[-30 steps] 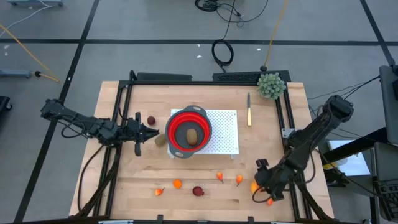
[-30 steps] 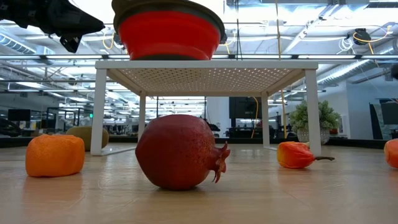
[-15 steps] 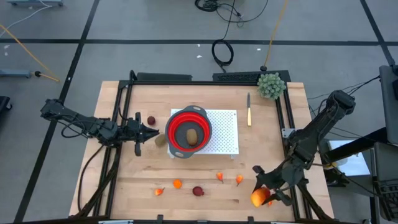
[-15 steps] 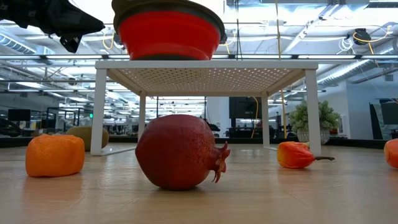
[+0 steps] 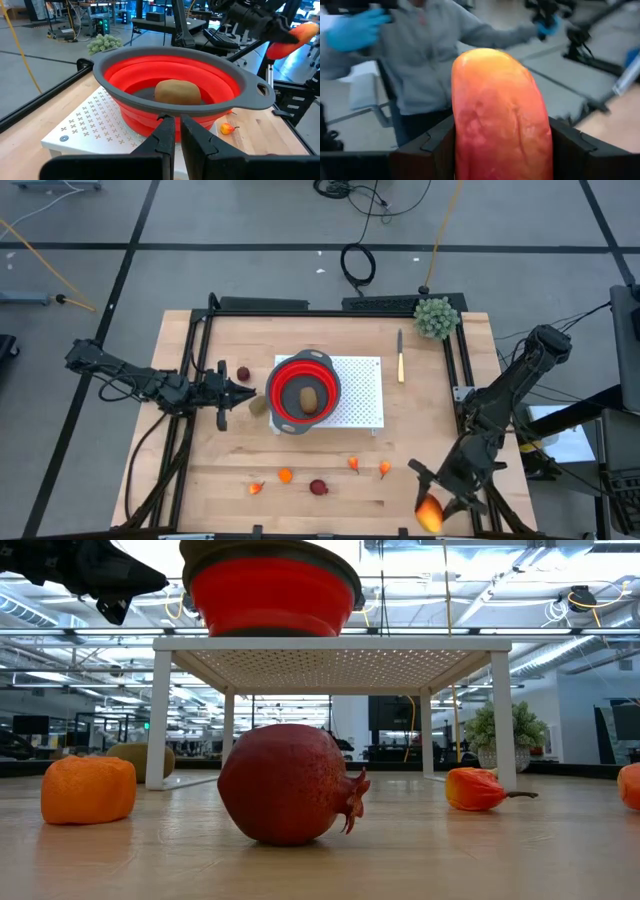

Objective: Pick & Place Fruit
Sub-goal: Put the mango into the strainer bowl on the shelf

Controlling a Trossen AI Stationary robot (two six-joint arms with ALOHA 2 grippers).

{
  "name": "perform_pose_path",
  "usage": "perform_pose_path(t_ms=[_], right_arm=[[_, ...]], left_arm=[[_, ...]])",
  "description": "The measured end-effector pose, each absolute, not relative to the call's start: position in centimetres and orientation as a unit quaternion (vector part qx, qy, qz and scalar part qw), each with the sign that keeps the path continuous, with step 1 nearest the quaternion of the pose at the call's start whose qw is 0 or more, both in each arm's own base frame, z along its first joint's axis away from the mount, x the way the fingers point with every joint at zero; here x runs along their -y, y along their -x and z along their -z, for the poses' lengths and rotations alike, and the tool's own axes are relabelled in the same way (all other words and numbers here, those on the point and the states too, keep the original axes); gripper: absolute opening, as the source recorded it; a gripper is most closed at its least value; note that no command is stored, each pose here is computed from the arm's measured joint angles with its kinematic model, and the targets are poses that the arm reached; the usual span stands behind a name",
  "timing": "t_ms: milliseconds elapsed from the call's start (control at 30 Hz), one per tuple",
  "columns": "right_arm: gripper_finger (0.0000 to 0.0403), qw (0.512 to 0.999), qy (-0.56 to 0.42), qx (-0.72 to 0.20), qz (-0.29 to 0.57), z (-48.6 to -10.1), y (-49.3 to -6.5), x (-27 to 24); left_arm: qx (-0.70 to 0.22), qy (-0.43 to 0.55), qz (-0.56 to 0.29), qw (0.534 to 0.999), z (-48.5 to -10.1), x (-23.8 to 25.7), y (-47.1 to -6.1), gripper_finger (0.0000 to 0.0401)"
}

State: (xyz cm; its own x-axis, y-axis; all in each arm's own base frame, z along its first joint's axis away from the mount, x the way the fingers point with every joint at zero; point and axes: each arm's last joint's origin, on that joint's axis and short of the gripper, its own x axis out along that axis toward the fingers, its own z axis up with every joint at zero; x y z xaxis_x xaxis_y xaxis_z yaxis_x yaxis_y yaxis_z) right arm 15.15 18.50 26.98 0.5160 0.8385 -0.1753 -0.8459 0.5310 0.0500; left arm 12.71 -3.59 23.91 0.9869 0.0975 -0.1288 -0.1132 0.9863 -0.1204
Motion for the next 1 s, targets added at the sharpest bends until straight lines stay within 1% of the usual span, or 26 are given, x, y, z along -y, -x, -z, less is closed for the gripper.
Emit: perform_pose_path(t_ms=[100,200,533,667,867,1000], right_arm=[[0.0225,0.857,0.029,-0.058,-0.511,-27.4,-15.0,-18.6],[0.0223,0.849,0.036,-0.051,-0.525,-27.5,-15.0,-18.7],[0.0225,0.851,0.037,-0.051,-0.522,-27.4,-15.0,-18.7],[0.0222,0.876,0.04,-0.051,-0.477,-27.4,-15.2,-18.5],[0.0225,0.927,0.048,-0.05,-0.369,-27.4,-15.8,-18.1],[0.0222,0.949,0.054,-0.052,-0.305,-27.4,-16.0,-17.8]], left_arm=[[-0.061,0.064,-0.053,0.995,-23.9,3.6,-12.7,0.0026],[-0.061,0.064,-0.053,0.995,-23.9,3.6,-12.7,0.0026],[-0.061,0.064,-0.053,0.995,-23.9,3.6,-12.7,0.0026],[-0.061,0.064,-0.053,0.995,-23.9,3.6,-12.7,0.0026],[-0.061,0.065,-0.053,0.995,-23.9,3.6,-12.7,0.0026],[-0.061,0.066,-0.053,0.995,-23.9,3.6,-12.7,0.0026]])
